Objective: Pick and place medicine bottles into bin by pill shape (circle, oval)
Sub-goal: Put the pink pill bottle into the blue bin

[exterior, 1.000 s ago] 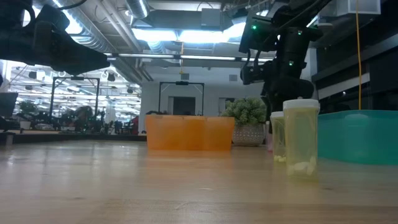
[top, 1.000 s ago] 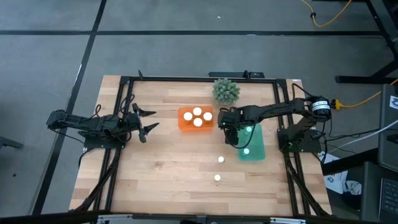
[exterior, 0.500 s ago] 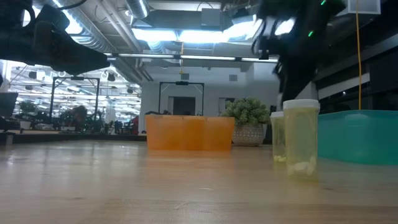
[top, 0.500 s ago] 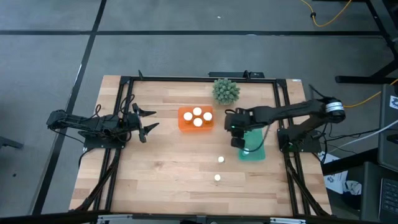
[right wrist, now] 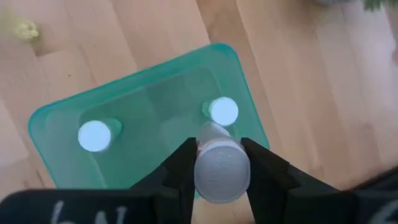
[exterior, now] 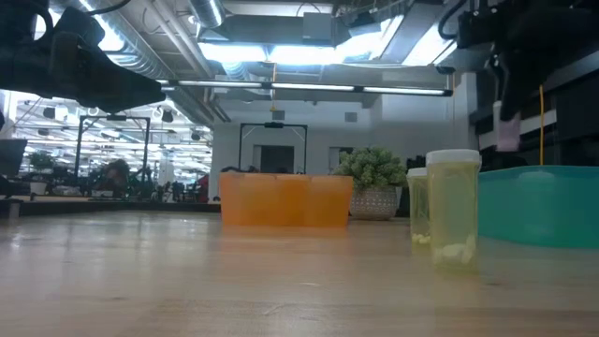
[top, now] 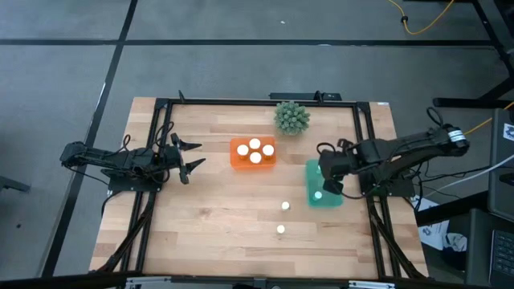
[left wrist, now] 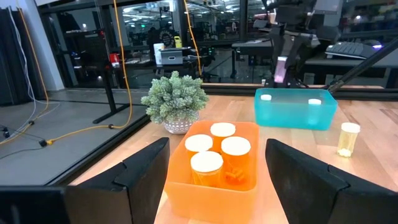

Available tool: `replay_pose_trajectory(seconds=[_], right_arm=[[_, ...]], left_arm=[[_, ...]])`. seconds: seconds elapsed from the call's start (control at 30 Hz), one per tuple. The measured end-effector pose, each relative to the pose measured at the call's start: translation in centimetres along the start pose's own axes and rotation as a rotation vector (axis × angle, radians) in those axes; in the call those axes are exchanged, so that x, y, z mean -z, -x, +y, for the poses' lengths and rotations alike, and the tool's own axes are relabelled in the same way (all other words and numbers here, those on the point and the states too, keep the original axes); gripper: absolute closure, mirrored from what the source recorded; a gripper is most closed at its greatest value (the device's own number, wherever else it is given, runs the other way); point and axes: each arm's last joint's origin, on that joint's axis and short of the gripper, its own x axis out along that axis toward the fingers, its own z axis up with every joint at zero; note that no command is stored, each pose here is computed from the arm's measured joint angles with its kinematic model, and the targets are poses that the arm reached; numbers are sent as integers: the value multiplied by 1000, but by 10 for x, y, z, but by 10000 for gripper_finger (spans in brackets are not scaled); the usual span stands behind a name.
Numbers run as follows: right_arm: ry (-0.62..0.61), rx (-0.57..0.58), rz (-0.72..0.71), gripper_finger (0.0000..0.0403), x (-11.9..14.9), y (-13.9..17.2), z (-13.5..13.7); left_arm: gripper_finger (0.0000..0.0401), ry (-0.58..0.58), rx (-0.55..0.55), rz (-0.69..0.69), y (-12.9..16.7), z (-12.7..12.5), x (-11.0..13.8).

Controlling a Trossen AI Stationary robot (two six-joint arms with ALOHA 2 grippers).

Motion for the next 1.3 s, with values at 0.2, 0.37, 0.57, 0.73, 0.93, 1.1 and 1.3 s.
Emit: replay_pose_trajectory(seconds=[0.2,0.37,0.57,0.73,0.93,1.1,1.3], right_arm=[[-64,7,20,293,4,1,3],[-66,10,32,293,8,1,6],[-88,5,67,293,29,-23,10],[-110,-62,24,293,42,-48,11],[-130,-24,67,293,57,-75,1],[-173,-32,26,293,58,-88,-3],[-149,-57,-3,293,49,-86,-5]], left_arm=[[144,0,0,0,0,0,0],[144,0,0,0,0,0,0],[144,0,0,0,0,0,0],[144,0,0,0,0,0,0],[144,0,0,0,0,0,0],[144,0,0,0,0,0,0],[144,0,0,0,0,0,0]])
